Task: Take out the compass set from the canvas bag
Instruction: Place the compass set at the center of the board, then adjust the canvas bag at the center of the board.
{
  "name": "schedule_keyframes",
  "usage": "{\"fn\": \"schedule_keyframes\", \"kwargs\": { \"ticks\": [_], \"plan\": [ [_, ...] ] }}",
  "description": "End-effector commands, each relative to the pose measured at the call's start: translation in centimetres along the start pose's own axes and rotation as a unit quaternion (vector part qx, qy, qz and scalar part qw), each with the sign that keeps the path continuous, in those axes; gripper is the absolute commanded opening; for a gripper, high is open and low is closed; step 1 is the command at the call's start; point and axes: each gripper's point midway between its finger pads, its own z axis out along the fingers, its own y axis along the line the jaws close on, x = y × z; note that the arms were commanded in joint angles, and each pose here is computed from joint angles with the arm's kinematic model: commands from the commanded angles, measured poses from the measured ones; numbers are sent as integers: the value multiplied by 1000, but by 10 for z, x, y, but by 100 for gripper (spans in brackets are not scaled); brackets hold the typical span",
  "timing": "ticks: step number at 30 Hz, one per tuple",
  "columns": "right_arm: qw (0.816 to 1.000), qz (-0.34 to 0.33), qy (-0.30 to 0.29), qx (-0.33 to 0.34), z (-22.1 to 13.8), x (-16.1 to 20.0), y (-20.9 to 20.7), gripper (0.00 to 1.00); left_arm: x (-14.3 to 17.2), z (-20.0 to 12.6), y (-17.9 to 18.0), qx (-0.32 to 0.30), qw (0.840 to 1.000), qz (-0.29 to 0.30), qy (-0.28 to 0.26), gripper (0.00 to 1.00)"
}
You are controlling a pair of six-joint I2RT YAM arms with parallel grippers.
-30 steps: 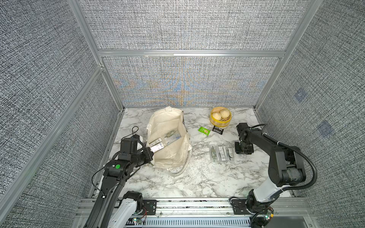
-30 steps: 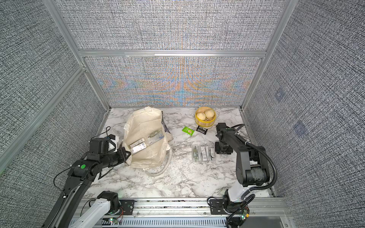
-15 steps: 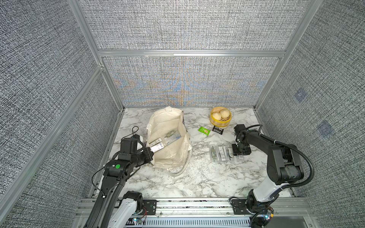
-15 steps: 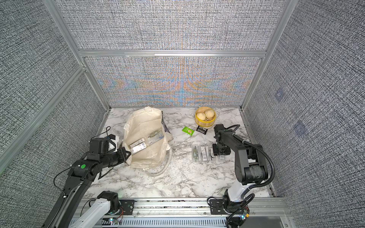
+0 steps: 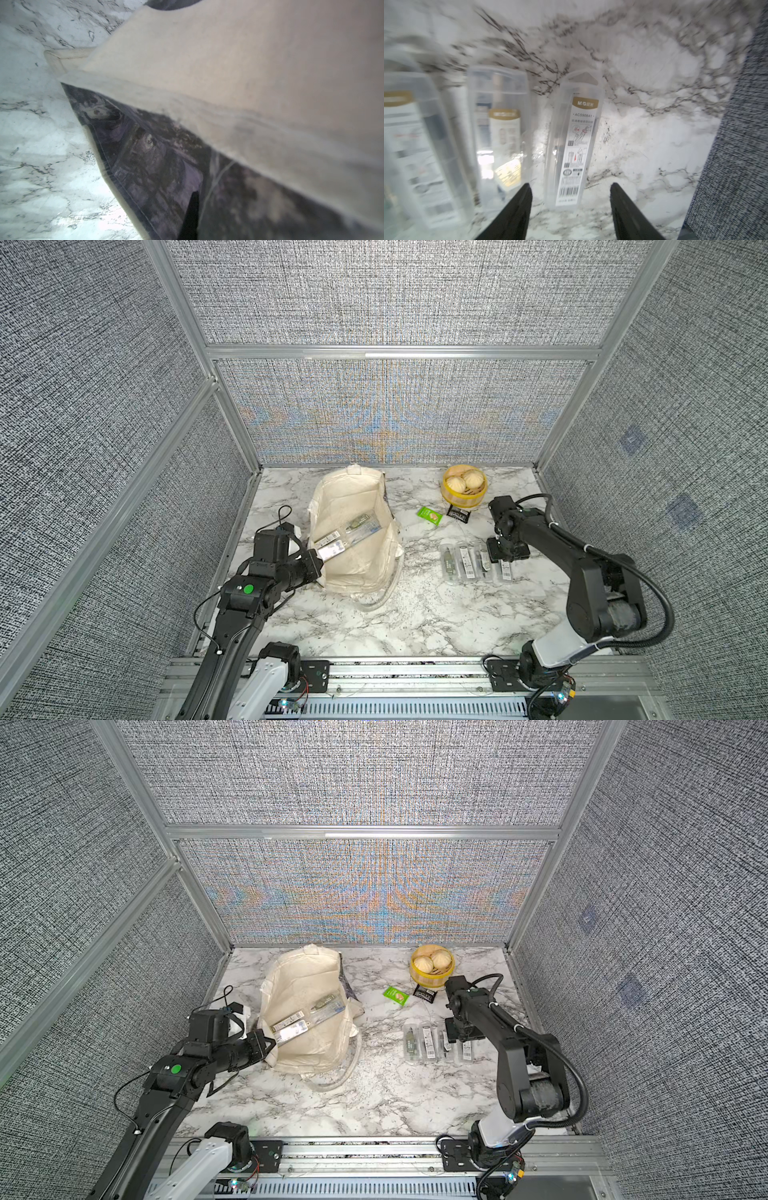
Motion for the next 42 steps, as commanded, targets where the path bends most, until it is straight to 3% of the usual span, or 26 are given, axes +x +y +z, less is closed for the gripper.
{"fn": "schedule_keyframes", "kwargs": {
  "ticks": [1, 4, 6, 9, 15, 17, 18, 23, 26, 31, 35, 42],
  "plan": [
    [998, -33, -52, -22, -49, -7, 15, 61, -2, 0, -3, 1, 1000, 17, 9, 0],
    [977, -112, -150, -106, -111, -22, 61, 61, -7, -7, -2, -12, 1000, 26, -1, 0],
    [948, -171, -214, -163, -151, -25, 93, 59, -9, -11, -3, -14, 999, 32, -7, 0],
    [886, -265, -306, -224, -203, -22, 138, 57, -8, -12, -3, -15, 999, 34, -1, 0],
    [700, -499, -432, -273, -275, 16, 246, 53, 2, -13, -2, -17, 999, 27, 23, 0],
    [651, -556, -443, -266, -282, 22, 279, 53, 4, -16, 0, -25, 999, 27, 25, 0],
    [640, -572, -441, -262, -280, 20, 291, 53, 4, -19, 1, -29, 999, 28, 25, 0],
    [615, -622, -427, -230, -245, -14, 356, 49, 5, -31, 7, -51, 998, 31, 18, 0],
    [615, -626, -417, -239, -223, -41, 390, 43, 9, -32, 11, -61, 998, 26, 23, 0],
    [636, -639, -373, -222, -166, -70, 429, 40, 11, -34, 14, -67, 997, 20, 19, 0],
    [658, -627, -348, -229, -123, -73, 440, 39, 10, -34, 17, -74, 997, 17, 17, 0],
    [707, -604, -278, -240, -67, -46, 438, 39, 7, -36, 22, -88, 996, 8, 6, 0]
  ]
}}
